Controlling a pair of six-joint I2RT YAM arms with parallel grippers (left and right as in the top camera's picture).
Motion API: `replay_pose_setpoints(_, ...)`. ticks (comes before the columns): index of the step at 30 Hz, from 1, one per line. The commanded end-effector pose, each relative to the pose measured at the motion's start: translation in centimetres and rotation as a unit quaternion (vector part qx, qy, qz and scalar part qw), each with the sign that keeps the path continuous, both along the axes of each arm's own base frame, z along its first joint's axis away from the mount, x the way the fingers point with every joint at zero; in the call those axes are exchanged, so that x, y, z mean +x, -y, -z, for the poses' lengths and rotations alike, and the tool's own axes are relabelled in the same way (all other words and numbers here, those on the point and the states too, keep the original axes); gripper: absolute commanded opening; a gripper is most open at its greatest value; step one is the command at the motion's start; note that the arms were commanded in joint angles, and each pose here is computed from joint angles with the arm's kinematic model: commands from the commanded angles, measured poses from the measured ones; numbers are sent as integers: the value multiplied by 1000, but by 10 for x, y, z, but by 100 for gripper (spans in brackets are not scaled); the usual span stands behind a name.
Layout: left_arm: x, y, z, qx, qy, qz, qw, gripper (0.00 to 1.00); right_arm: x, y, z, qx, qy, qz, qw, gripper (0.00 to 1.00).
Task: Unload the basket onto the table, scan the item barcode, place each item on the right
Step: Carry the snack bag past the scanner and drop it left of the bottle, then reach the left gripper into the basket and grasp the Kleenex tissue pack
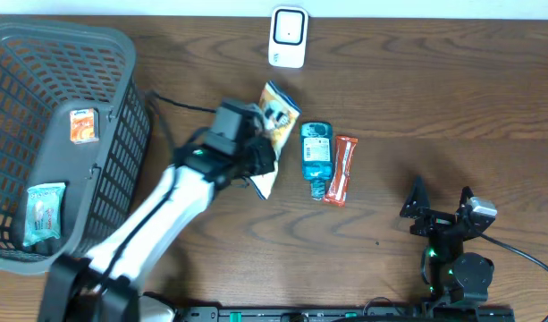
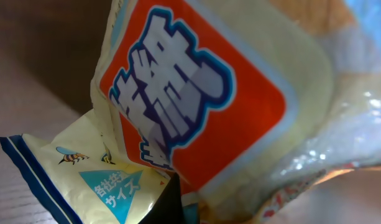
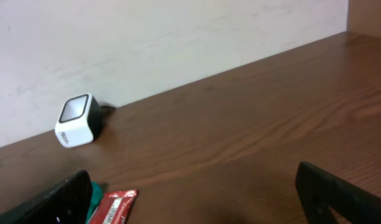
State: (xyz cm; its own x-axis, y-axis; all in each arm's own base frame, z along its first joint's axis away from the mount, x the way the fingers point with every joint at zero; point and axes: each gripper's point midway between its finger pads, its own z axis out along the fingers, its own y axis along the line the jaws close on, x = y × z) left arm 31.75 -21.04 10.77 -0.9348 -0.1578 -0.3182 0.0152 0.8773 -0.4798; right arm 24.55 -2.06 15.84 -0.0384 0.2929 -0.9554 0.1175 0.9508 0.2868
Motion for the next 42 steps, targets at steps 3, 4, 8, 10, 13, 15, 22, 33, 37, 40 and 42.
replay_pose_setpoints(3, 9, -13, 40, 104, 1, -68, 992, 7, 0, -1, 1, 2, 0, -3, 1000, 99)
replay_pose_setpoints(4, 9, -15, 46, 123, 4, -71, 990, 8, 0, -1, 1, 1, 0, -2, 1000, 99)
replay_pose_setpoints(8, 9, -20, 61, 171, 12, -76, 982, 8, 0, -1, 1, 1, 0, -2, 1000, 99)
replay_pose_setpoints(10, 7, -19, 64, 174, 9, -73, 982, 17, 0, -1, 1, 1, 0, -3, 1000, 99)
replay_pose_setpoints(13, 6, -17, 65, 173, 6, -76, 982, 67, 0, -1, 1, 1, 0, -2, 1000, 99)
replay_pose_setpoints(15, 7, -17, 64, 172, 7, -76, 982, 81, 0, -1, 1, 1, 0, -2, 1000, 99)
replay_pose_setpoints(22, 21, -6, 22, 134, 51, -79, 986, 93, 0, -1, 1, 1, 0, -2, 1000, 99)
replay_pose_setpoints(33, 49, -14, -179, 66, 339, -23, 938, 98, 0, -1, 1, 1, 0, -2, 1000, 99)
replay_pose_setpoints(37, 49, -76, -234, 81, 403, -111, 905, 98, 0, -1, 1, 1, 0, -2, 1000, 99)
replay_pose_setpoints(40, 45, -149, -261, 126, 422, -230, 868, 98, 0, -1, 1, 1, 0, -3, 1000, 99)
replay_pose_setpoints(42, 39, -189, -271, 142, 424, -291, 846, 98, 0, -1, 1, 1, 0, -2, 1000, 99)
